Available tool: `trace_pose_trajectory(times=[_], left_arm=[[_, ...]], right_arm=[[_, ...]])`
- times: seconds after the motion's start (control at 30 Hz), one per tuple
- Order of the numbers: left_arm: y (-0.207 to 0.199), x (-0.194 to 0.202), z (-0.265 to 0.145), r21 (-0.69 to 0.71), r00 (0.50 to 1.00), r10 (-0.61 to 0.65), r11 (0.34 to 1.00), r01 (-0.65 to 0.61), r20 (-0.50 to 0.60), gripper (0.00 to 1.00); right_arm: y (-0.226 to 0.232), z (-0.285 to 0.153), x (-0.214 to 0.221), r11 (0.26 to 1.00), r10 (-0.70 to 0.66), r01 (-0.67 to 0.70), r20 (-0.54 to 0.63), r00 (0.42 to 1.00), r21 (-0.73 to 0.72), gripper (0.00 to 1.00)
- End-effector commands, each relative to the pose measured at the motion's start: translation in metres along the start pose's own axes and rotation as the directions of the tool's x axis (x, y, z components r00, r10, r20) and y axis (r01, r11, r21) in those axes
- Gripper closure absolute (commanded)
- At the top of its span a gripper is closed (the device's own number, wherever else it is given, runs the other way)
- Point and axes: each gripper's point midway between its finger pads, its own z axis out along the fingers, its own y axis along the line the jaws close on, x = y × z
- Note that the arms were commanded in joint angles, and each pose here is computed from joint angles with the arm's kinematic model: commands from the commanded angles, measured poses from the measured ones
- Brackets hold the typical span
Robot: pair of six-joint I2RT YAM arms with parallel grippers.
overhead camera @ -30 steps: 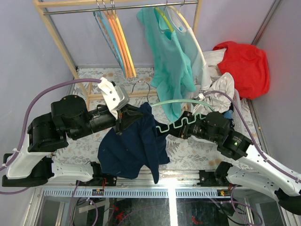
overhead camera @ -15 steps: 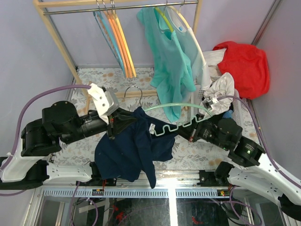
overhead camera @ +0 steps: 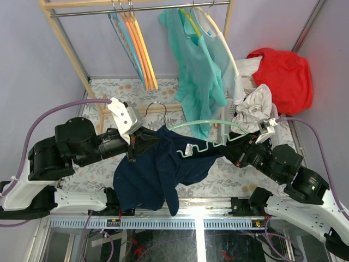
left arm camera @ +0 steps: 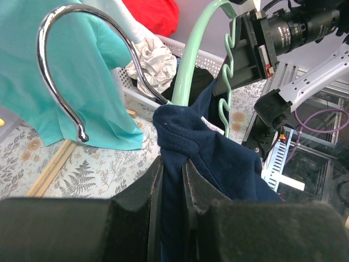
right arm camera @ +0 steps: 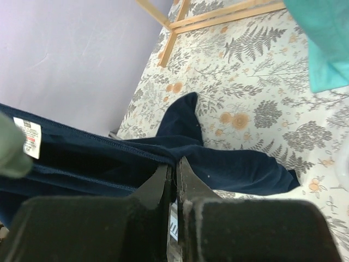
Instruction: Place the t-shirt on the hanger
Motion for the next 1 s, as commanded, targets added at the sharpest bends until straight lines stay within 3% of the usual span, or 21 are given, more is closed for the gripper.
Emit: trace_pose_trajectory(times=[0.0,0.27,0.73,0.97], left_arm=[[0.003,-0.032,-0.017,-0.002,0.991,-0.031,1.0,0.032,0.127,1.0],[0.003,-0.03,-0.013,-0.006,0.995,-0.025,1.0,0.026,0.097,1.0],[0.012,-0.007,-0.005,-0.067,1.0,-0.016,0.998,0.016,-0.006,1.0],[0.006,0.008,0.002,-0.041,0.996,-0.013,0.999,0.009,-0.084,1.0]], right_arm=[[-0.035,-0.023,-0.024,0.975,-0.115,0.098,0.075,0.991,0.199,1.0],[-0.041,-0.052,-0.052,0.934,-0.217,0.179,0.091,0.972,0.309,1.0],[-0.039,-0.1,-0.099,0.892,-0.293,0.199,0.184,0.938,0.407,1.0],[-0.043,-0.1,-0.112,0.846,-0.356,0.239,0.17,0.919,0.477,1.0]])
